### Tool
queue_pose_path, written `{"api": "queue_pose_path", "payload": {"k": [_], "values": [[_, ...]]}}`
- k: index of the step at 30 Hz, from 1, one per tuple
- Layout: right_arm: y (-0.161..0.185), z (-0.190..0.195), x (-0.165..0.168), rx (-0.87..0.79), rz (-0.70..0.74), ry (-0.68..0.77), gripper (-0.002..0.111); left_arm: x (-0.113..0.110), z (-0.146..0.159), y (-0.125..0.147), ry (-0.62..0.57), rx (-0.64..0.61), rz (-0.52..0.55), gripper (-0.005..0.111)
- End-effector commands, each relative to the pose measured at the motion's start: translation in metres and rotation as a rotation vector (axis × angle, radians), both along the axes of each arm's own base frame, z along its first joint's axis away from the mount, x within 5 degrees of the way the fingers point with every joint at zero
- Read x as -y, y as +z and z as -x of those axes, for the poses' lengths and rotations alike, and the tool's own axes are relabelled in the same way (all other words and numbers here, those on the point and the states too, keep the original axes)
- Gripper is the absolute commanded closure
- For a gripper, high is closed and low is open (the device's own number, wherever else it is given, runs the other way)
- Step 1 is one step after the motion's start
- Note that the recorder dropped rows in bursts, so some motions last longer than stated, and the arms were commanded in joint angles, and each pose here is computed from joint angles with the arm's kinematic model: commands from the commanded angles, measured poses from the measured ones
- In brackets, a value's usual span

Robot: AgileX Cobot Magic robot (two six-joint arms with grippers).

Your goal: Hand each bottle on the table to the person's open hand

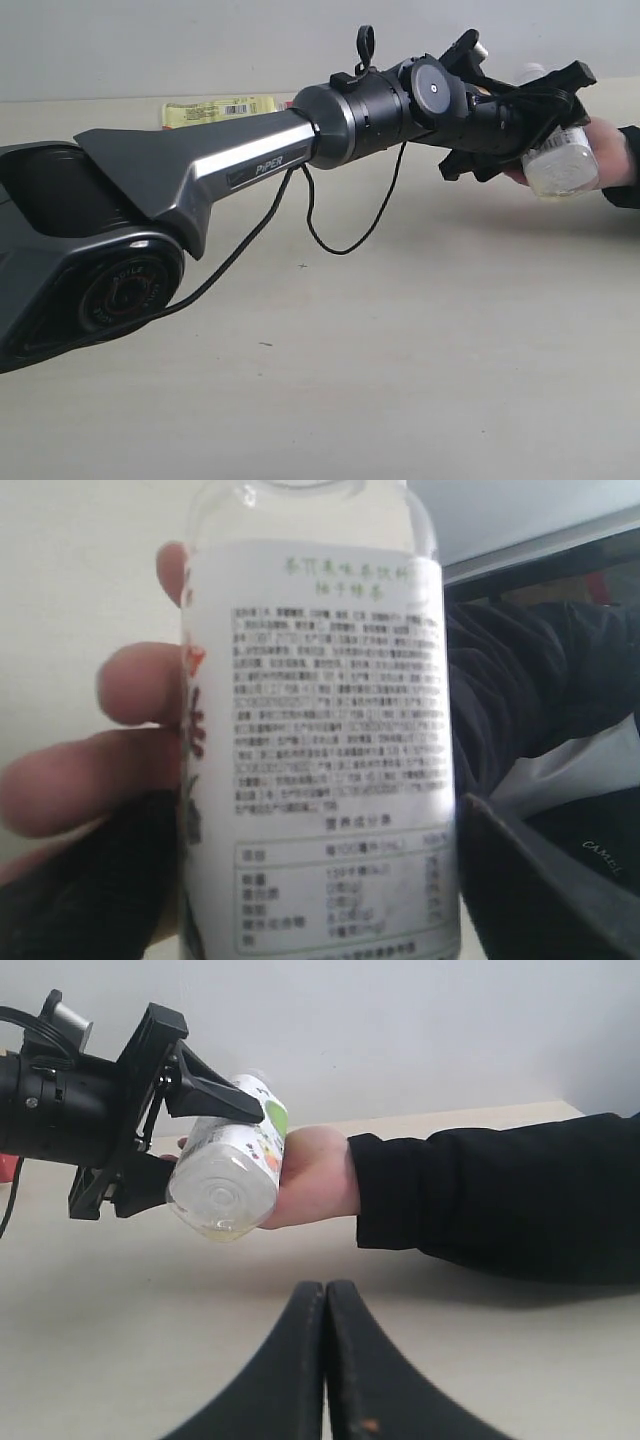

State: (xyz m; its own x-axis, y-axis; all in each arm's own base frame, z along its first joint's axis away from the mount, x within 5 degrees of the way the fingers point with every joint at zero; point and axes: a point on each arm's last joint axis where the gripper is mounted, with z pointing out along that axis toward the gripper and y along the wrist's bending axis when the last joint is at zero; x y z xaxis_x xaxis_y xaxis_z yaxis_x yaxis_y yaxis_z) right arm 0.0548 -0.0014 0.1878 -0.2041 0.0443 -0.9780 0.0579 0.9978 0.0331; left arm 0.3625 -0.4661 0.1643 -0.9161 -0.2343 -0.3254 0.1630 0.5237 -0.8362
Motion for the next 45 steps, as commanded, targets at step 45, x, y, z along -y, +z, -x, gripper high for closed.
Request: {"api": "queue_pose_path", "payload": {"k": [45], "values": [[-0.001,0.0,0.0,0.008,0.005,0.002,0.108,-0.034,-0.004,0.057,-0.349,0.118,-0.026,0.015]]}}
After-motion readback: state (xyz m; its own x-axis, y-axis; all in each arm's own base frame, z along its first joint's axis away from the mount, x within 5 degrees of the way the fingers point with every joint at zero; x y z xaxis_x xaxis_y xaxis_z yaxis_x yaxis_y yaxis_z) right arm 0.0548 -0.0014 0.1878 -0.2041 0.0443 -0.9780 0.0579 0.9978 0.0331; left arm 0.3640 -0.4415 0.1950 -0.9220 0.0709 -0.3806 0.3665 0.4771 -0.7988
